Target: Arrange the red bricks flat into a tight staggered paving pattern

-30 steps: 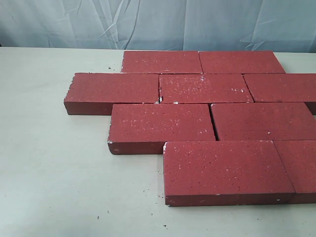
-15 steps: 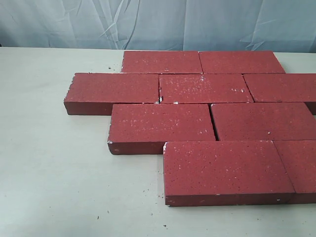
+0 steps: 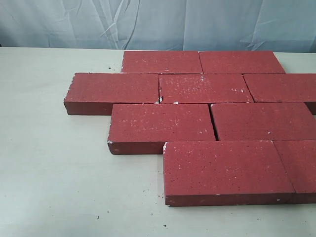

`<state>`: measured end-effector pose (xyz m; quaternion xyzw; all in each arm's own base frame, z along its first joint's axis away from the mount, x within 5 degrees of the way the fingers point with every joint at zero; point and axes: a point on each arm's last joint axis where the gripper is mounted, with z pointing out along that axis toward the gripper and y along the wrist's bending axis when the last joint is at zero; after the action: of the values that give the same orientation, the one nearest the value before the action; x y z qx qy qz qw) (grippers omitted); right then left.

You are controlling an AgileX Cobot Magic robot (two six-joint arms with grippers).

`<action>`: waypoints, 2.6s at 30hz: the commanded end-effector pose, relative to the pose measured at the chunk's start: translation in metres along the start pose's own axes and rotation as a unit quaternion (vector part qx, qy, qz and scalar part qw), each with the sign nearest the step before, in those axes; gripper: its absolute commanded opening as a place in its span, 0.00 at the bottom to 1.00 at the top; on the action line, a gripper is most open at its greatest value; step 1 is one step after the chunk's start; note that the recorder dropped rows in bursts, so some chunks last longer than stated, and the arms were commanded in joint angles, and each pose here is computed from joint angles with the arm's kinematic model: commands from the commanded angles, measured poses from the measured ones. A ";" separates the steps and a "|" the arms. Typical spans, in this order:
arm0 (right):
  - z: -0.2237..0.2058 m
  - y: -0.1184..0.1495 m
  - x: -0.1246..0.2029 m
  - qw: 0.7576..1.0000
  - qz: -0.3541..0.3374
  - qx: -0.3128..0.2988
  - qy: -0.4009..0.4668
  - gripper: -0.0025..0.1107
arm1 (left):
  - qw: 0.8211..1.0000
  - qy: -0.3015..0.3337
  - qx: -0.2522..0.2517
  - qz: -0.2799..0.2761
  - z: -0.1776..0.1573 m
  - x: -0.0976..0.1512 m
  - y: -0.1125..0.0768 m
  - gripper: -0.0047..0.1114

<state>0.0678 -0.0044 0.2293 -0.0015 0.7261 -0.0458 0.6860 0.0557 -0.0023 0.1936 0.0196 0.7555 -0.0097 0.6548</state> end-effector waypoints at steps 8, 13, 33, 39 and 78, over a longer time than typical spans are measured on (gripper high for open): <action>-0.009 0.002 0.027 1.000 0.029 0.001 -0.011 0.01 | 1.000 0.001 -0.001 0.000 0.000 0.001 0.000 0.04; -0.010 0.002 0.029 1.000 0.029 0.000 -0.002 0.01 | 1.000 0.001 -0.001 0.000 0.000 0.001 0.000 0.04; -0.011 0.004 0.044 0.996 0.025 -0.006 0.081 0.01 | 1.000 0.001 -0.001 0.000 0.000 0.001 0.000 0.04; -0.011 0.004 0.044 0.996 0.025 -0.006 0.081 0.01 | 1.000 0.001 -0.001 0.000 0.000 0.001 0.000 0.04; -0.011 0.004 0.044 0.996 0.027 -0.006 0.081 0.01 | 1.000 0.000 -0.004 0.011 0.000 0.001 0.001 0.04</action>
<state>0.0545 -0.0025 0.1855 0.0174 0.7829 -0.0194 0.6216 0.0557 -0.0018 0.1936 0.0263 0.7552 -0.0005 0.6549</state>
